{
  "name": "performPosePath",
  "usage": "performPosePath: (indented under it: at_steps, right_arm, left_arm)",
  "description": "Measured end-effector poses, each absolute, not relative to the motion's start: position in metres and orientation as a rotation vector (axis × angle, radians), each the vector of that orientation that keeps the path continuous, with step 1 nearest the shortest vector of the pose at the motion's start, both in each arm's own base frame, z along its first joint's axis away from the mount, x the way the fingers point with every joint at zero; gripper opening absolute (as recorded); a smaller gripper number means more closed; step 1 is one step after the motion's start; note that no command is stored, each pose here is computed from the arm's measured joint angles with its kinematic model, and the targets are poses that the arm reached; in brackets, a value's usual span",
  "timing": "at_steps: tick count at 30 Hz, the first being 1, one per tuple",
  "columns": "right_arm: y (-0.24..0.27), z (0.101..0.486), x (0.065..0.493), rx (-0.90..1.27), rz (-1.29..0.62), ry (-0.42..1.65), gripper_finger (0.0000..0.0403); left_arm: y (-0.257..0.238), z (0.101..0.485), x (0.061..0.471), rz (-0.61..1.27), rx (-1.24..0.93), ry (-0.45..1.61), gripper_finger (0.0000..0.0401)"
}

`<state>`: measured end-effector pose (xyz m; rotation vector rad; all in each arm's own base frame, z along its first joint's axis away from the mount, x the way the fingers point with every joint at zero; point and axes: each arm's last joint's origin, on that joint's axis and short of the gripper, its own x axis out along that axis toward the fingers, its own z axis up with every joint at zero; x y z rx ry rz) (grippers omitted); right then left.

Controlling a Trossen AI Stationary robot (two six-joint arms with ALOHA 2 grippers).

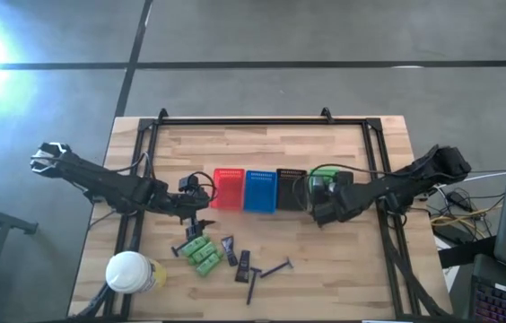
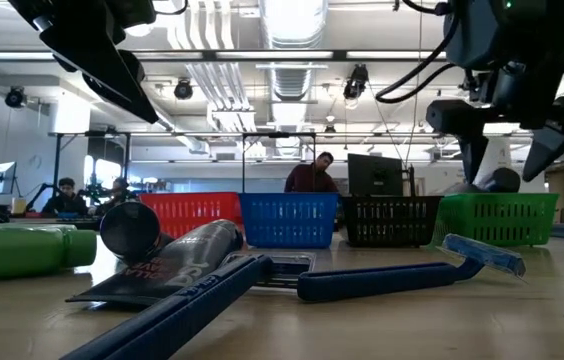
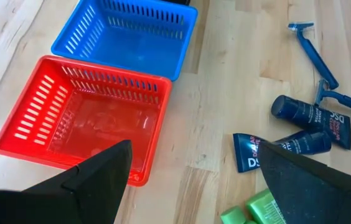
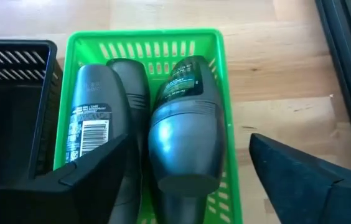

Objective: Pick & Place Travel size toiletries
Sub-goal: Put the green shampoo into the red bin

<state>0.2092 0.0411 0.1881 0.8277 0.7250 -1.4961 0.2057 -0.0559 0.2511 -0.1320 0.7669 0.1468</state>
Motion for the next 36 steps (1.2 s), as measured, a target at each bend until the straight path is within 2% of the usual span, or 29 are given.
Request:
performPosePath:
  at_steps: [4, 9, 15, 20, 28, 36]
  right_arm:
    - [0.045, 0.199, 0.218, 0.819, -1.427, 0.748, 0.0363]
    - [0.053, 0.226, 0.233, 0.771, -1.273, 0.803, 0.0368]
    - [0.059, 0.256, 0.248, 0.807, -1.130, 0.858, 0.0368]
    - [0.062, 0.269, 0.253, 0.808, -1.080, 0.853, 0.0368]
    - [0.062, 0.262, 0.252, 0.786, -1.107, 0.872, 0.0368]
    - [0.062, 0.255, 0.248, 0.753, -1.118, 0.890, 0.0368]
  left_arm:
    - [-0.057, 0.251, 0.205, 0.107, -0.138, 0.781, 0.0351]
    - [-0.060, 0.243, 0.199, -0.034, -0.149, 0.927, 0.0351]
    - [-0.059, 0.215, 0.188, 0.047, -0.228, 1.163, 0.0351]
    - [-0.069, 0.184, 0.188, 0.085, -0.361, 1.279, 0.0351]
    - [-0.103, 0.164, 0.191, 0.075, -0.361, 1.280, 0.0351]
    - [-0.127, 0.164, 0.187, 0.211, -0.272, 1.158, 0.0351]
